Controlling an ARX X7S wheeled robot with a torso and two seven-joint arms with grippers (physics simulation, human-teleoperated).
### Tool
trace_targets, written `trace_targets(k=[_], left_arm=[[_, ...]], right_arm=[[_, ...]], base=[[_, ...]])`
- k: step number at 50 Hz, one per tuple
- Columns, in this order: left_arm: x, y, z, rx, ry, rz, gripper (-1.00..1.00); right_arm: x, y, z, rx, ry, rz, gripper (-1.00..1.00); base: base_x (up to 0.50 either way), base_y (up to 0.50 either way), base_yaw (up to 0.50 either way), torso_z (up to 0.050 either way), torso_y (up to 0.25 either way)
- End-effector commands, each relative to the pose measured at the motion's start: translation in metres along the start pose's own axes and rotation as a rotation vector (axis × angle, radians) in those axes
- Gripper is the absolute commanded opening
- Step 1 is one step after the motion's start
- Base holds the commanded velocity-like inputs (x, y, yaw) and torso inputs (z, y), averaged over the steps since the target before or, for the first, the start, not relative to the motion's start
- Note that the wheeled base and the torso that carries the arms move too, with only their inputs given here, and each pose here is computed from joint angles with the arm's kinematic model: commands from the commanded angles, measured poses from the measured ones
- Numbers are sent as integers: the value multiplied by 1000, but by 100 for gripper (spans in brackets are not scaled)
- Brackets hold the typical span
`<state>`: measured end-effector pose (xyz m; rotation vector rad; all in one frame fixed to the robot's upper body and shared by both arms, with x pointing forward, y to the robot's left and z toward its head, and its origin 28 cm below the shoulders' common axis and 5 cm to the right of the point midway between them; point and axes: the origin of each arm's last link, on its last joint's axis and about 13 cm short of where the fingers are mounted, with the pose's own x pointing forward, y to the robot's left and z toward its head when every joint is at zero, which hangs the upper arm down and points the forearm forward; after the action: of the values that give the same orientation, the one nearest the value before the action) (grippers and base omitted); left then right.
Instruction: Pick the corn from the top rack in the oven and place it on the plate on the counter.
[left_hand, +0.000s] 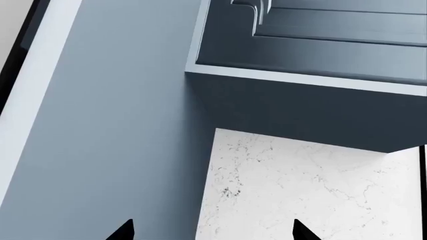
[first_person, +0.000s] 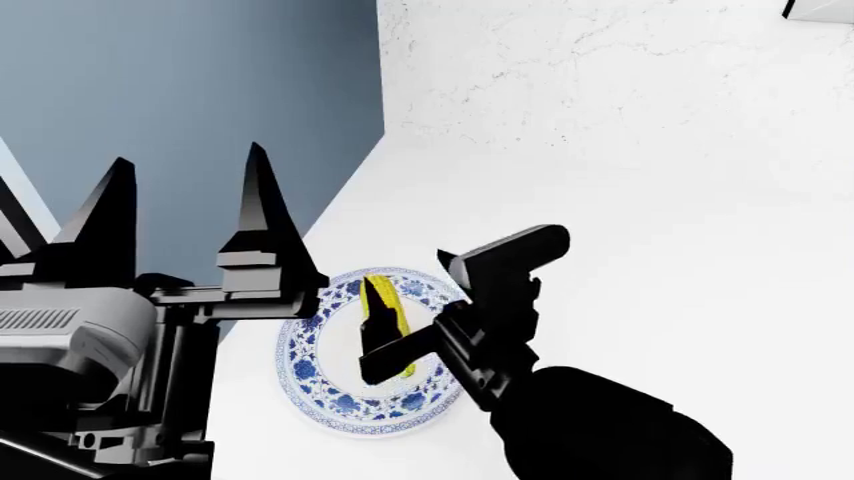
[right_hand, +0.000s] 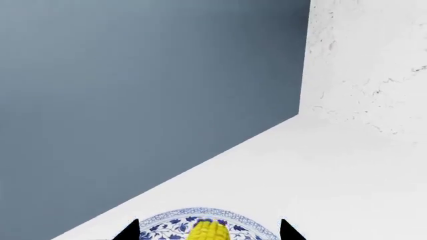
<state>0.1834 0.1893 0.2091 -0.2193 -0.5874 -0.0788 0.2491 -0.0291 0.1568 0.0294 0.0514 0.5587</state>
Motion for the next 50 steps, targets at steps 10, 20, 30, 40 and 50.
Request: trace_targets(k=[10, 20, 30, 40, 50], left_arm=[[1, 2, 0, -3, -1, -1, 100], [-2, 1, 1, 0, -1, 0, 100], [-1, -1, 1, 2, 0, -2, 100], [1, 0, -2, 3, 1, 1, 100], [5, 7, 2, 39, -27, 26, 100]], right_arm=[[-11, -3, 87, -61, -254, -21, 100], [-25, -5, 125, -87, -384, -50, 100], [-42, -12, 161, -113, -512, -90, 100], [-72, -19, 177, -201, -661, -181, 100], [-109, -44, 144, -283, -665, -370, 100]], base=[[0, 0, 0, 0, 1], [0, 0, 0, 0, 0], [0, 0, 0, 0, 0], [0, 0, 0, 0, 0], [0, 0, 0, 0, 0]])
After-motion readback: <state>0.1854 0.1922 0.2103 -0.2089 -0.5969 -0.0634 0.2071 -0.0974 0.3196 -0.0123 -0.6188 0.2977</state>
